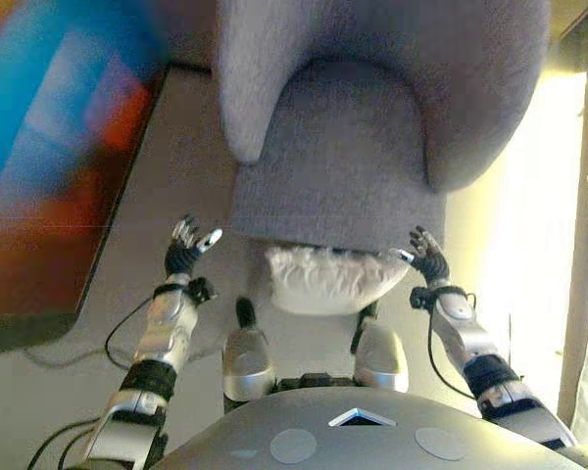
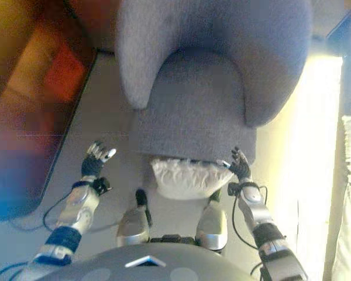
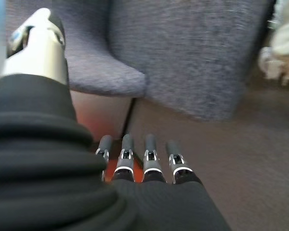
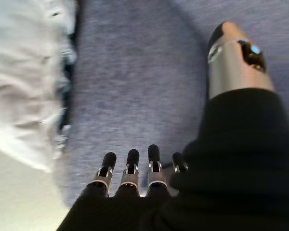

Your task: Pick up the cushion and take it to the sofa

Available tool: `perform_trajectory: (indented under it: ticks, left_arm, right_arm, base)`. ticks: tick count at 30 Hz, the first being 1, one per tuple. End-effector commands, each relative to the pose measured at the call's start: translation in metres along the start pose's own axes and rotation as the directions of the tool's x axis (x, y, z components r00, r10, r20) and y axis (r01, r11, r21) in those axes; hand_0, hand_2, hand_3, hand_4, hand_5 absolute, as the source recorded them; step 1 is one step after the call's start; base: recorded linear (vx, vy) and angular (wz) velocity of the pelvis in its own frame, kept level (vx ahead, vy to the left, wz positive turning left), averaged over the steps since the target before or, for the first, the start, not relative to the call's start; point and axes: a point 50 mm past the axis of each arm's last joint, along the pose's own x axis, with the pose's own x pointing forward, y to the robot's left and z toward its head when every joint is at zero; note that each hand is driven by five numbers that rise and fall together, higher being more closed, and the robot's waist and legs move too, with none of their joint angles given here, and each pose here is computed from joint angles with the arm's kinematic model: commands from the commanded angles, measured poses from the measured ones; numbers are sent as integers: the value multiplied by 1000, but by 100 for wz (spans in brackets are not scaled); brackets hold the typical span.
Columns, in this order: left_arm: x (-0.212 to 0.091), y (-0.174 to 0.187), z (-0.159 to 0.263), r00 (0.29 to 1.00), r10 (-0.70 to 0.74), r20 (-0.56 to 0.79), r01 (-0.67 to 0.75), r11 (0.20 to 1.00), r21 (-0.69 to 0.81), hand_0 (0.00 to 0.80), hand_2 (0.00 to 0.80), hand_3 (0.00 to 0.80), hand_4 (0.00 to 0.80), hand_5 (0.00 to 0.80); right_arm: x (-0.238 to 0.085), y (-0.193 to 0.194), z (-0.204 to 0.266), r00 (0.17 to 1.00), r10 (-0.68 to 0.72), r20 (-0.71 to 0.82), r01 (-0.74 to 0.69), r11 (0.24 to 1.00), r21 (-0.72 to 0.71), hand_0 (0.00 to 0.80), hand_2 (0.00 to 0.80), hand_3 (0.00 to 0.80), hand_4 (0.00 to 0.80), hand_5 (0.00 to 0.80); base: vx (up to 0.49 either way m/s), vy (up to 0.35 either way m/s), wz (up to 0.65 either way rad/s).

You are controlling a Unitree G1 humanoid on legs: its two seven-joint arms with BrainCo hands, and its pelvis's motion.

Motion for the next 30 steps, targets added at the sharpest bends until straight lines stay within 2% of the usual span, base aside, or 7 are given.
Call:
perform_trajectory:
  ticks: [1, 6, 13, 18, 23, 26, 30]
  left_arm:
    - [8, 4, 21, 990, 53, 132, -59, 997, 41, 0, 0, 0, 0, 0]
    - [29, -18, 43, 981, 27, 190, -36, 998, 44, 0, 0, 0, 0, 0]
    - [47, -43, 67, 971, -11, 238, 1, 999, 42, 0, 0, 0, 0, 0]
    - [53, -49, 70, 976, -20, 215, 6, 998, 64, 0, 0, 0, 0, 0]
    - [59, -53, 73, 983, -9, 184, -4, 998, 70, 0, 0, 0, 0, 0]
    - [62, -56, 75, 984, -35, 172, 22, 997, 75, 0, 0, 0, 0, 0]
    - [65, -59, 74, 989, -88, 116, 83, 996, 43, 0, 0, 0, 0, 0]
  right_arm:
    - [9, 1, 31, 989, -64, 131, 53, 995, 83, 0, 0, 0, 0, 0]
    - [27, -12, 50, 973, -198, 115, 181, 973, 143, 0, 0, 0, 0, 0]
    - [47, -31, 80, 914, -403, 44, 359, 856, 373, 0, 0, 0, 0, 0]
    - [52, -43, 84, 890, -454, -28, 409, 772, 486, 0, 0, 0, 0, 0]
    - [58, -39, 95, 935, -352, 38, 294, 832, 470, 0, 0, 0, 0, 0]
    - [60, -24, 108, 974, -187, 126, 104, 870, 483, 0, 0, 0, 0, 0]
    - [60, -2, 123, 971, 48, 234, -147, 891, 429, 0, 0, 0, 0, 0]
  base:
    - [-250, 29, -3]
    - [-195, 24, -3]
    - [-140, 32, -6]
    - [-40, 5, -3]
    - [21, -11, -3]
    - [0, -19, -2]
    - [18, -45, 1]
